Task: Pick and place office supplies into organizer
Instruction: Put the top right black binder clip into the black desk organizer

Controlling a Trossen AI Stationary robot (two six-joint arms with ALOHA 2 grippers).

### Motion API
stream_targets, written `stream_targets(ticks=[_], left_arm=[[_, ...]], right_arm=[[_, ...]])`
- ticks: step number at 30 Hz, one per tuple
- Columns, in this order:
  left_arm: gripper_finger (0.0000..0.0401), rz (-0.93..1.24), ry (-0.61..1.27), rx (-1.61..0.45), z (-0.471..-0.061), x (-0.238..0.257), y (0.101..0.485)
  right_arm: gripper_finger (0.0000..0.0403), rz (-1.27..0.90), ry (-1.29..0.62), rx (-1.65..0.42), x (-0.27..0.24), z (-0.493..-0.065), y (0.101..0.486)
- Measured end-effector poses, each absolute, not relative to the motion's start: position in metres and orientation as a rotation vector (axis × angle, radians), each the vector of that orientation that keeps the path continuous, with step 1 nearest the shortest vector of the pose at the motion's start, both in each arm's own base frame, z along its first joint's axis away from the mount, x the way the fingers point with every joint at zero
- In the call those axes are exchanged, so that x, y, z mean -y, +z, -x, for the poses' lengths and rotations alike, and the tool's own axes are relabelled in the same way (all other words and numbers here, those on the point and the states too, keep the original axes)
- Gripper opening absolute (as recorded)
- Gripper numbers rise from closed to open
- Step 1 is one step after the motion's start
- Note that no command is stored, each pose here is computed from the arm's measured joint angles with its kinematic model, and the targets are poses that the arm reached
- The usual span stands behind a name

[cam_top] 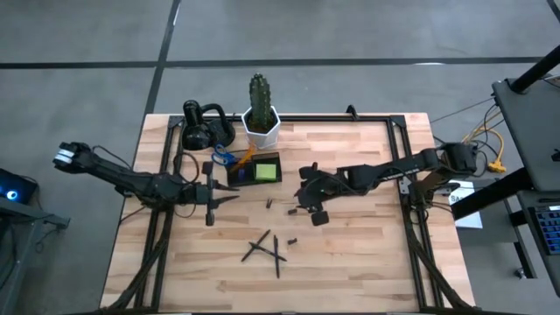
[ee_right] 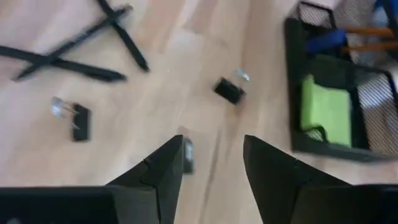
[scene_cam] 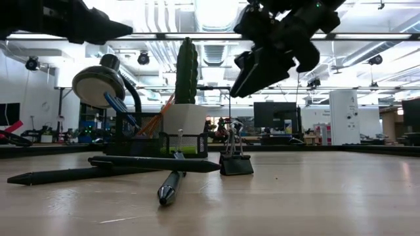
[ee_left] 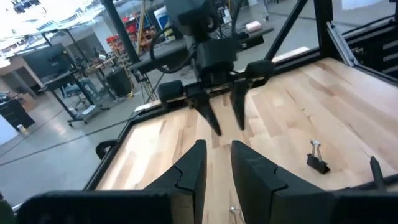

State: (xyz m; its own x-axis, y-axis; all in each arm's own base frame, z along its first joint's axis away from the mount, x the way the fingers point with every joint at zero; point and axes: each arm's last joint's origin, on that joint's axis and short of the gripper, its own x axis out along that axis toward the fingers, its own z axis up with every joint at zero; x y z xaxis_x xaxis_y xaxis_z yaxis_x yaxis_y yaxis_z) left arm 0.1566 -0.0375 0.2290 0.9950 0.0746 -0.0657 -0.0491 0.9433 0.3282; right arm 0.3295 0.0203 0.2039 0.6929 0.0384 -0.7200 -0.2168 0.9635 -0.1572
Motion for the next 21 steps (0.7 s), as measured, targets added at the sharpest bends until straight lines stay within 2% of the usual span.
stream_targets(ticks=[7,21], left_arm=[[0.0059,-0.311,0.073,-0.014,-0.154,0.037,0.220],[0.0059,-0.270,0.146,-0.025,-0.145,0.035,0.215]], right_arm=[[0.0151,0.202,0.191,-0.764,-0.023,-0.330,0.195],[0.0143,0.210,0.214,-0.760,-0.032,-0.338,0.179]])
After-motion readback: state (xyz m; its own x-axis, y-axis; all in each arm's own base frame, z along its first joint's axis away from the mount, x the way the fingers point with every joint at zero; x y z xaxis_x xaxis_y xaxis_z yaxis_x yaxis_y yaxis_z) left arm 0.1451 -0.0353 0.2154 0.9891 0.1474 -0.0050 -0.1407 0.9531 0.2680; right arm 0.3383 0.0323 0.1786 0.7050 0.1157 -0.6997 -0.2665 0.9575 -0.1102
